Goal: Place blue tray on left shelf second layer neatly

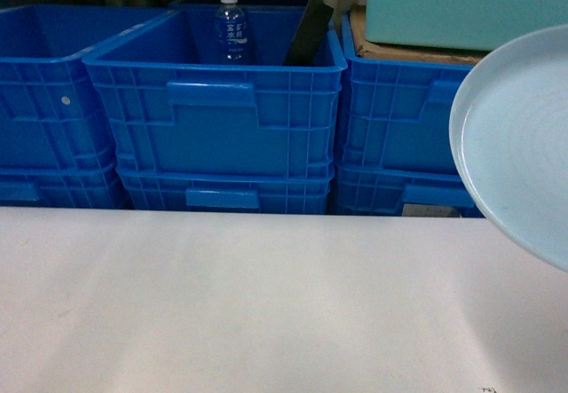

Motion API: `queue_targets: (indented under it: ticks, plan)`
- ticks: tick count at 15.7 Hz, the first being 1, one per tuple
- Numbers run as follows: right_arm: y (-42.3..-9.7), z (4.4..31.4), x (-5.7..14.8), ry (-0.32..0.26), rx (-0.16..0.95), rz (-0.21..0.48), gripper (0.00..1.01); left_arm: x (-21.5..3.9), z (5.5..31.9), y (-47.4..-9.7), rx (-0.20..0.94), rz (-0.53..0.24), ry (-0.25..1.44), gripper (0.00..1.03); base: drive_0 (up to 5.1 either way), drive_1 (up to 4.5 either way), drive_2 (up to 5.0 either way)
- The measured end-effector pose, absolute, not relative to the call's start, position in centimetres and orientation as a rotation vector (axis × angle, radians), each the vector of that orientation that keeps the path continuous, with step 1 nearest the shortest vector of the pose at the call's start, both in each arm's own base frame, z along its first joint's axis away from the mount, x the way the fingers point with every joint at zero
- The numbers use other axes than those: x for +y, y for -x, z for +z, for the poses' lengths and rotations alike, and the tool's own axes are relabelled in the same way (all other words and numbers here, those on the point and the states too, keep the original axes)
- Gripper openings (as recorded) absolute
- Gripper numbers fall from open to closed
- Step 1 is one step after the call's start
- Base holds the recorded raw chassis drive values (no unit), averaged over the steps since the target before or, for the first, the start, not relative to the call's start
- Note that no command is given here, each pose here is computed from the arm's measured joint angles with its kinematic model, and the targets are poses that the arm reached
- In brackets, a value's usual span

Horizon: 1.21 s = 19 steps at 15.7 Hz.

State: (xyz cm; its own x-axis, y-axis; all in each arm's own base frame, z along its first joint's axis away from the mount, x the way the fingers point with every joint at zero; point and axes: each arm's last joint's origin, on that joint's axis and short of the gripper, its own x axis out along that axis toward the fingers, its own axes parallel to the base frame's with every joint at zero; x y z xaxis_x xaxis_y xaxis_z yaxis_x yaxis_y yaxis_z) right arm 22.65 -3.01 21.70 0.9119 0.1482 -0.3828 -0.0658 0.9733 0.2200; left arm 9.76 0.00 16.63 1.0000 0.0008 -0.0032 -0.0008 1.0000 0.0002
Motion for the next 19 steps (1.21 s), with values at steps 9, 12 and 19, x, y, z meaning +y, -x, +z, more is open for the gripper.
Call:
queue_targets:
  ticks: [9,12,19]
  plan:
    - [-15.0,20.0,-0.1,-0.167,0.224,0.039,0.02,0.0,16.6,-9.8,0.003,0.001,0.0,0.98,0.0,0.0,0.0]
    - [-14.9,20.2,-0.1,-0.166,0.216,0.038,0.02,0.0,16.6,-9.8,0.003,0.001,0.0,0.98,0.0,0.0,0.0]
    - [-14.9,20.1,-0.1,-0.166,0.218,0.039,0.02,0.0,16.6,-9.8,0.004,0.003,0.0,0.98,1.9,-1.79,-0.1]
